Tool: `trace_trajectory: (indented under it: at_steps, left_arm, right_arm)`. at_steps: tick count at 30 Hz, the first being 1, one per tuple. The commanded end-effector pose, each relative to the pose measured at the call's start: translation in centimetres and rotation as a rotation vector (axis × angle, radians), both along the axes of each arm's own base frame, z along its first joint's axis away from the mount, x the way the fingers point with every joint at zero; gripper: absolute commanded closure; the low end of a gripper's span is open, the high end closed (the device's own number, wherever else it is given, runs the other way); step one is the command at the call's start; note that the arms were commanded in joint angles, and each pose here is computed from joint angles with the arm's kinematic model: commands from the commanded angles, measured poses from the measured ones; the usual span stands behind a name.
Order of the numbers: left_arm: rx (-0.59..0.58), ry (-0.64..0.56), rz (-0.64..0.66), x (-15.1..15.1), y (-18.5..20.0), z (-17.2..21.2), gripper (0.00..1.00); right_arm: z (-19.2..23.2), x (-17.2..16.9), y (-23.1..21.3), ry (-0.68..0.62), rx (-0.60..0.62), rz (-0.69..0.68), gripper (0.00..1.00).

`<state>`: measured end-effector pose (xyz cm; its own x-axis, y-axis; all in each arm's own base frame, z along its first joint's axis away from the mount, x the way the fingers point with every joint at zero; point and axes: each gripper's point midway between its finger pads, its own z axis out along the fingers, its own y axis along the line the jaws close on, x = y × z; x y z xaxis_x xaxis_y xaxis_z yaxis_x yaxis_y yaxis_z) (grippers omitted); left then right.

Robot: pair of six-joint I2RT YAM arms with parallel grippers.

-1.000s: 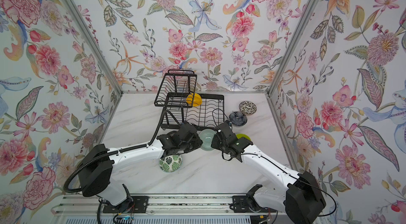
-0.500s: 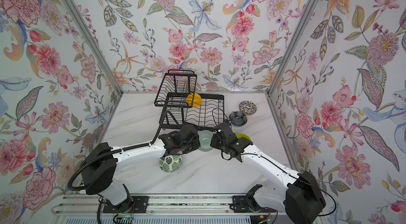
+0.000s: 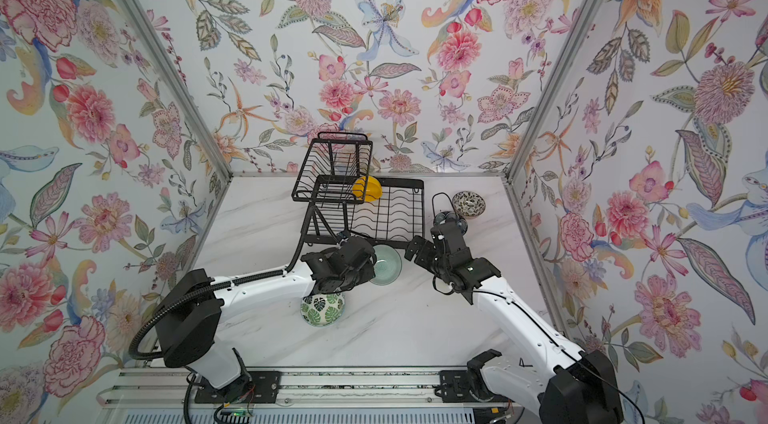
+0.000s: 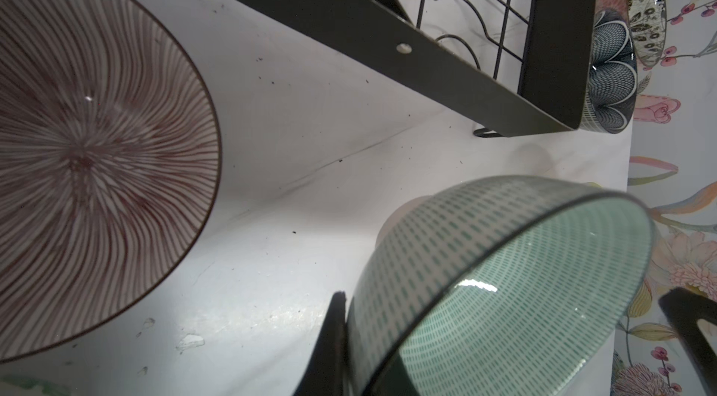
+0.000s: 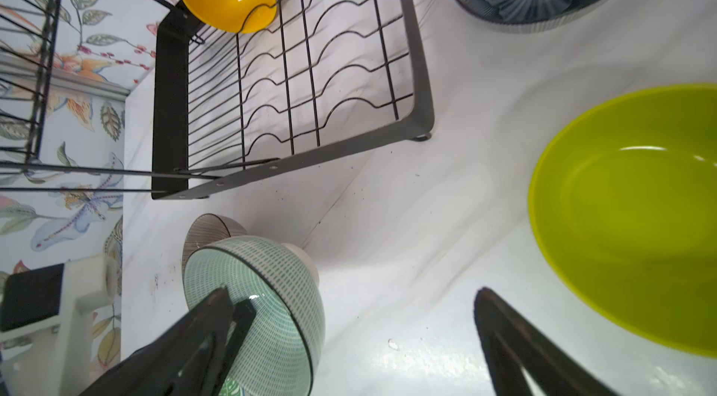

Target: Load the bowls into the dish rack

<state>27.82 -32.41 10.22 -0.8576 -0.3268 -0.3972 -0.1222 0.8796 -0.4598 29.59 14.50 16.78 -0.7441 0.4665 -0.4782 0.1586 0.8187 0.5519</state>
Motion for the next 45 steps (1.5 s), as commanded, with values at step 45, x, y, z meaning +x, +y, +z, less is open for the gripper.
trace_trajectory:
  at_steps: [45]
  left_arm:
    - [0.335, -1.065, -0.088, 11.1, -8.6, 21.1, 1.0]
  right_arm:
    - [18.6, 4.9, -2.7, 0.038, 1.222, -0.63, 0.15]
